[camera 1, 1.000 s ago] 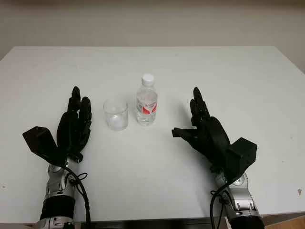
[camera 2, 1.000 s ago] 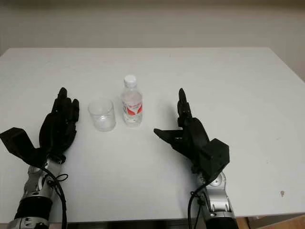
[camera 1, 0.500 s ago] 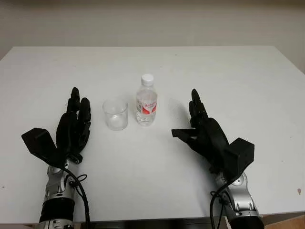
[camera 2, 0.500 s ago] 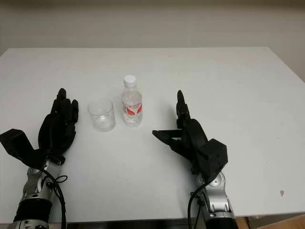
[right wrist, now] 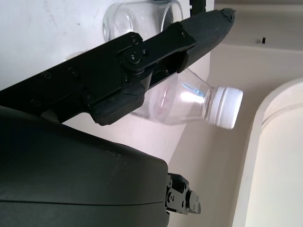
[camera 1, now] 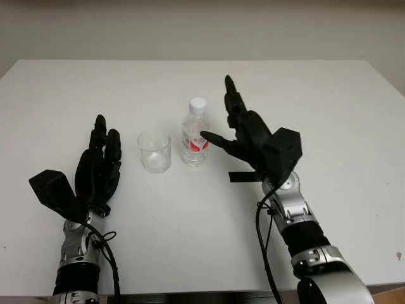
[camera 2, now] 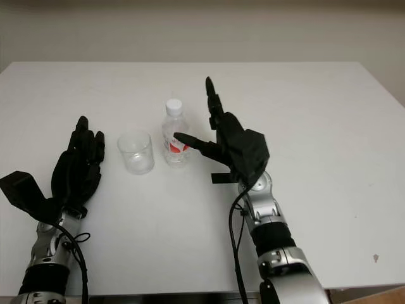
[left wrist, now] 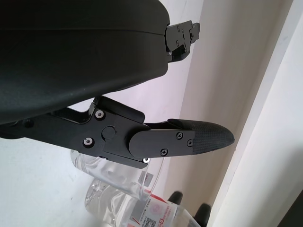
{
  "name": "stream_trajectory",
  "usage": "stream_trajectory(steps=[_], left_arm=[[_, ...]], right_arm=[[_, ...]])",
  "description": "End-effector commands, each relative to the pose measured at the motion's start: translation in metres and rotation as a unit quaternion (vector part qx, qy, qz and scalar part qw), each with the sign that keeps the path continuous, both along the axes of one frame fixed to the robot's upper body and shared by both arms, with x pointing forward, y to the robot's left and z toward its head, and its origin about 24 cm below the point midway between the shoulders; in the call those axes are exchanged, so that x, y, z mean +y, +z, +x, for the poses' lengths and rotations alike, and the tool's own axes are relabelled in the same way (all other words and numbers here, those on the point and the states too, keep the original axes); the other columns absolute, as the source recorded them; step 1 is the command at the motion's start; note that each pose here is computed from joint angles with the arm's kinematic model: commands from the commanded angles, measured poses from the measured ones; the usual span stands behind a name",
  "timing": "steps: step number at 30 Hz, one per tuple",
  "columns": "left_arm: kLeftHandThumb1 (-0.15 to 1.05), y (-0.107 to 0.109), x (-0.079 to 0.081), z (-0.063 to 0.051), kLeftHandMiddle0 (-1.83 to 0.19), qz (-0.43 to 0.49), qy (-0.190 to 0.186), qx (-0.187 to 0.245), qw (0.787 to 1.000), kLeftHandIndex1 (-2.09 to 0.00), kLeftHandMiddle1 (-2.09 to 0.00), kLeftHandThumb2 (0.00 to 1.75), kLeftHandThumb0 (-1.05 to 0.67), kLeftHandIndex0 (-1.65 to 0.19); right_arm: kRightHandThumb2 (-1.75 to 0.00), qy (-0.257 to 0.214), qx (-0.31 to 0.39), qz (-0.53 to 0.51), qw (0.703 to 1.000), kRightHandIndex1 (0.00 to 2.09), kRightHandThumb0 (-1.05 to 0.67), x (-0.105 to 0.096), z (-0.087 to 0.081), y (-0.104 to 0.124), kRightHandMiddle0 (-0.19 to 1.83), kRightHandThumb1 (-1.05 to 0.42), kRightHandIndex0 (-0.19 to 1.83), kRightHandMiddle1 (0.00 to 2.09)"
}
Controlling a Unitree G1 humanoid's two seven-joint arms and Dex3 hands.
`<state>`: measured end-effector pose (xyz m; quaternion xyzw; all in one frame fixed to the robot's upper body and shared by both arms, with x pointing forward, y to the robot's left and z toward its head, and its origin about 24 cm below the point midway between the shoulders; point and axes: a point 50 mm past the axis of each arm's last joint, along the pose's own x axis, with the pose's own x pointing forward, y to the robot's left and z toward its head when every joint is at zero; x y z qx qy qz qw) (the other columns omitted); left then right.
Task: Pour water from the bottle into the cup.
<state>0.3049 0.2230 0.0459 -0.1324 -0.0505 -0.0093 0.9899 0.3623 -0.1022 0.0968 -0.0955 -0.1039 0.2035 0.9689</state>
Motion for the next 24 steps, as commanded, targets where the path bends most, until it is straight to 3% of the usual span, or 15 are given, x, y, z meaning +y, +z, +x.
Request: stream_trajectory(steps=[1, 24], left_arm=[[1.05, -0.013, 0.0, -0.006, 0.15, -0.007, 0.004, 0.026, 1.0, -0.04, -0.06, 0.39, -0.7, 0.19], [1.05, -0.012, 0.0, -0.005, 0.17, -0.005, 0.003, 0.026, 1.0, -0.03, -0.05, 0.39, -0.7, 0.19]], right_arm=[[-0.05, 0.011, -0.011, -0.002, 1.0, 0.0, -1.05, 0.007, 0.005, 0.007, -0.19, -0.91, -0.19, 0.0], [-0.05, 0.027, 0.033, -0.033, 0.999, 0.0, -0.99, 0.023, 0.01, -0.012, -0.19, -0.9, -0.19, 0.0]])
